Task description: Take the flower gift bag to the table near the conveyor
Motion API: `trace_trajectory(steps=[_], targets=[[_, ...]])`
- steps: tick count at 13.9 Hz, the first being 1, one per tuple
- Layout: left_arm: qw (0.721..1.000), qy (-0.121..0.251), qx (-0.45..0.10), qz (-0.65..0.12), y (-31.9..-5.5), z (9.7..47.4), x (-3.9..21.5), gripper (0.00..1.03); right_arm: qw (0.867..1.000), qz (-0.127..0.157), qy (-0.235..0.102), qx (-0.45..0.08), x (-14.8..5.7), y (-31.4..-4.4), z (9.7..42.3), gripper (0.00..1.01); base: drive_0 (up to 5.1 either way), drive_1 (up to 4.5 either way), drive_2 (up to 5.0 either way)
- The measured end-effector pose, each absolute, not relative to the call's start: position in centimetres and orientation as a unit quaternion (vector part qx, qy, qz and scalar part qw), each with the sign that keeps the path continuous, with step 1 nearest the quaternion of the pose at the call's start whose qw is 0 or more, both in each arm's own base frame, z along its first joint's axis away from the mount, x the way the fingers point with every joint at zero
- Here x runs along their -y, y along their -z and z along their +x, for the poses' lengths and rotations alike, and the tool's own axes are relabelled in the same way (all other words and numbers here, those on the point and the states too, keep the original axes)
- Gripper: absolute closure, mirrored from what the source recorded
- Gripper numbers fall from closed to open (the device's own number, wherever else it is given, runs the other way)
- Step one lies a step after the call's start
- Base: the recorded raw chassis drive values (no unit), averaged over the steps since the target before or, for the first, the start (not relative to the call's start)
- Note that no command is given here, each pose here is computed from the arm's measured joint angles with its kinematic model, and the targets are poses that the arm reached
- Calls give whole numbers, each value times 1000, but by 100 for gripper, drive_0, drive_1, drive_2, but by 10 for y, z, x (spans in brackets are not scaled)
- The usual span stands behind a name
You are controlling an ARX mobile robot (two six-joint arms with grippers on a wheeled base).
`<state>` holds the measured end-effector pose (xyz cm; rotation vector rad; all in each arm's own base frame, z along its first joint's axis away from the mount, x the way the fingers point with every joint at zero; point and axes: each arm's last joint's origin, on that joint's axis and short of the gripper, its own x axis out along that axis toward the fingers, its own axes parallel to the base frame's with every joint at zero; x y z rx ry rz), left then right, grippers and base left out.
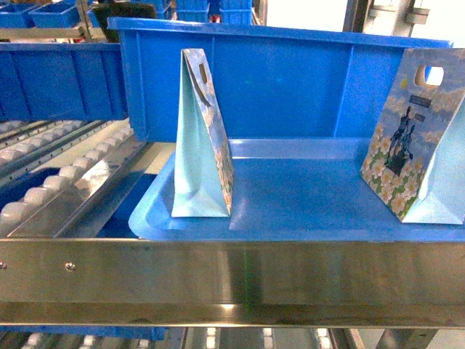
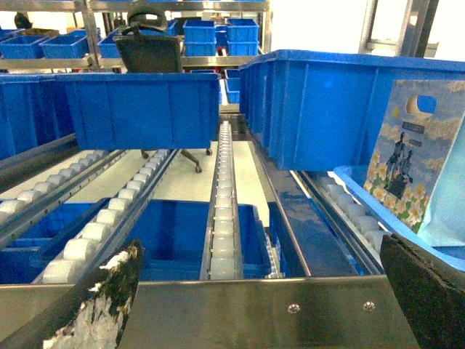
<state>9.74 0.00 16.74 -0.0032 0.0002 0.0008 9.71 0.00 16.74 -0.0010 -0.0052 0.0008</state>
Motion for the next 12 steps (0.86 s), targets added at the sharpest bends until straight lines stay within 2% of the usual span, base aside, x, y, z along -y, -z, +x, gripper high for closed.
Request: trace_trajectory(steps=[4,6,9,12], targets=[[1000,0,7,-2,-169,98,1,5,1000,-2,-1,10,-1,-169,98,3,0,0,0],[1000,14,-2,-3,-171,105,5,5,1000,-8,-15,0,-9,-175,105,3,0,0,0],[999,27,-1,-28,-204,131,10,5,999,-6,-30,27,-23,-213,121,3,0,0,0],[997,51,-30,-43,-241,175,17,5,999,-9,-30,4,-30,-237,154,3,0,0,0]])
